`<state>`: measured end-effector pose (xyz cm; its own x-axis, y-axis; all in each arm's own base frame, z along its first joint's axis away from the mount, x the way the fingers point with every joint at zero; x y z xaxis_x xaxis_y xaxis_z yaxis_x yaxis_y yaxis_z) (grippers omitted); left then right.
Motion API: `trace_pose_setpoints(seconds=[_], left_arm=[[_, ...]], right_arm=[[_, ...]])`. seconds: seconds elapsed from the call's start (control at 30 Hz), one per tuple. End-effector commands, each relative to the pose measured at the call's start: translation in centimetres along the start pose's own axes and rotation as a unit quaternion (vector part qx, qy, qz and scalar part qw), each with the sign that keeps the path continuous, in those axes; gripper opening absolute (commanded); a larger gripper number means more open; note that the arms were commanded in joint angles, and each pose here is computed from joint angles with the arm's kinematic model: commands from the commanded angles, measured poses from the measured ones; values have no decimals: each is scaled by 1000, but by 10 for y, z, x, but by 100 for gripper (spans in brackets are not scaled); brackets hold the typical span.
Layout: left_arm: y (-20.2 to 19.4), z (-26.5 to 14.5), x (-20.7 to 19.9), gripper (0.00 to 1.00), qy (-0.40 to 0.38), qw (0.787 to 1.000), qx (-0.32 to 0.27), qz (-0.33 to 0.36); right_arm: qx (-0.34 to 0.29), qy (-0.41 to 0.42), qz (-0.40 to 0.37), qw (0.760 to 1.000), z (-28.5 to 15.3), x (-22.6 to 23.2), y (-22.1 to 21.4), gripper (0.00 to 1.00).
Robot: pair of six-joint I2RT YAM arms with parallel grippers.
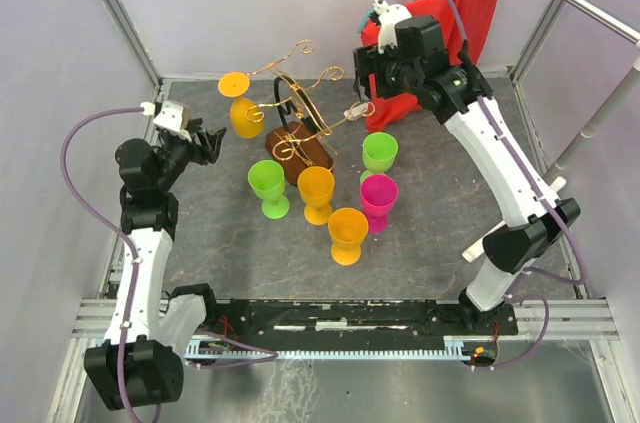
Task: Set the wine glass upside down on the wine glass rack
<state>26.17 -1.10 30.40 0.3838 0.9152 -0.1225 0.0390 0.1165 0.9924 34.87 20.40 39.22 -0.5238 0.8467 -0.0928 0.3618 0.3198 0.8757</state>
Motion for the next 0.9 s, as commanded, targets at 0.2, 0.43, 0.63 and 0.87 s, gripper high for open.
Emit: trace_pose_setpoints(seconds=[0.2,0.43,0.63,0.87], left_arm=[[97,37,1,65,-32,998,-48,-26],[132,61,0,66,-70,994,-71,-46],[138,70,-1,67,-85,992,-76,-50],[134,79,2,67,-87,992,-74,-55]], right_arm=[[111,-101,29,988,1,-56,-66,82],[147,-80,55,984,3,-60,-102,79],[145,-48,80,985,2,-49,-119,77],[166,-28,96,981,13,-42,-135,73]])
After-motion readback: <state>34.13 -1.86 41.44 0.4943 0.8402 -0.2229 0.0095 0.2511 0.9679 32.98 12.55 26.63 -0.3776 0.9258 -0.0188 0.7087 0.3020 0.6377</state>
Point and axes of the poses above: each gripper's point midway between its finger pads, its own z axis out along the fingers, its own x axis along the line the jaws close on, y = z × x, the point moved 8 cm from there along -z, back along the fingers, and after that the axes turned 11 degrees about -z, right-handed, at the moved point
